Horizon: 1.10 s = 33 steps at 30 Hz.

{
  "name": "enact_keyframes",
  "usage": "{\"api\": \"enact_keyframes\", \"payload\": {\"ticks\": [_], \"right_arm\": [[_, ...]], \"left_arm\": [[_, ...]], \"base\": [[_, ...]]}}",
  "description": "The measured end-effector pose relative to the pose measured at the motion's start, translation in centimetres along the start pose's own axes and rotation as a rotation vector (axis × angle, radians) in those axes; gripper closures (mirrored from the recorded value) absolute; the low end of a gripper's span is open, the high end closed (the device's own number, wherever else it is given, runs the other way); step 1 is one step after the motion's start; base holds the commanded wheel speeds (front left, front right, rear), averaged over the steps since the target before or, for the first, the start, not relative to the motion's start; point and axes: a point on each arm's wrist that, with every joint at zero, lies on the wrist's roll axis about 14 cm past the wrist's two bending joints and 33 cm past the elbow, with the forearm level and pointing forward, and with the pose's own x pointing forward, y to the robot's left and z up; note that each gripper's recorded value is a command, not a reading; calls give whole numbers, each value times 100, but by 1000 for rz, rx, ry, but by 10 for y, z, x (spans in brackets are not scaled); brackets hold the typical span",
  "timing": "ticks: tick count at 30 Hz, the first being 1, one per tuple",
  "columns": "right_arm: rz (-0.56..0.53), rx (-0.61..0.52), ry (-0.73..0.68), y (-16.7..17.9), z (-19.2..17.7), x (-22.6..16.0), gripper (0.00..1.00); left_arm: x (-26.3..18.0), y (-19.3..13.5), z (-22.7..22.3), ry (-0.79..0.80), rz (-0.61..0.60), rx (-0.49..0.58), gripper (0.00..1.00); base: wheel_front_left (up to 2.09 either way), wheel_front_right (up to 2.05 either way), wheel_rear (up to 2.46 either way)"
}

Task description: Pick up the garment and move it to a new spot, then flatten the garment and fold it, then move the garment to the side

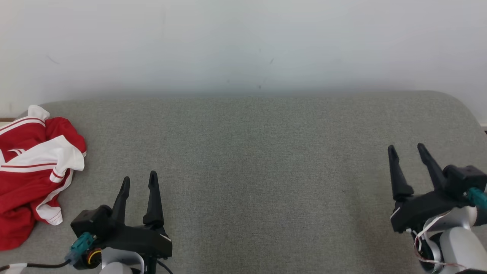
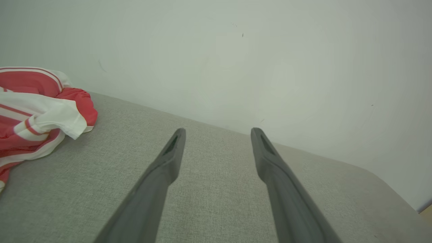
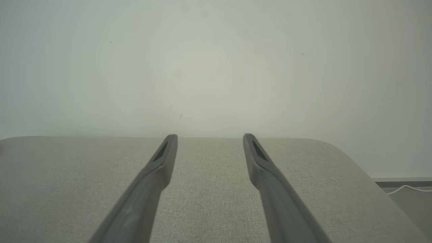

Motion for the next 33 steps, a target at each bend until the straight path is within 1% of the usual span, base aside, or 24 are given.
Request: {"api": "enact_keyframes", "payload": {"ticks": [5,6,7,10,13,15,20,33], "right_arm": [[27,45,-10,19,-6,-10,0],[27,45,-10,19,-6,-10,0],[33,64,-17,26,-8,-14,0],[43,75,-22,32,-9,-17,0],[55,88,-36,41,-9,-22,0],[58,95,-42,45,-9,-26,0],[48,120,-54,53,-13,-38,0],[26,155,-74,62,-19,-60,0]], "left_arm": [[-6,2,0,3,-4,71,0],[-6,2,0,3,-4,71,0],[-8,2,1,-3,-9,109,0],[-10,2,1,-4,-10,134,0],[-14,3,0,0,-17,197,0],[-17,3,-1,3,-19,222,0],[-25,4,-3,8,-23,294,0],[-41,-3,-15,28,-69,400,0]], "base": [[0,0,0],[0,0,0],[0,0,0],[0,0,0],[0,0,0],[0,0,0],[0,0,0],[0,0,0]]}}
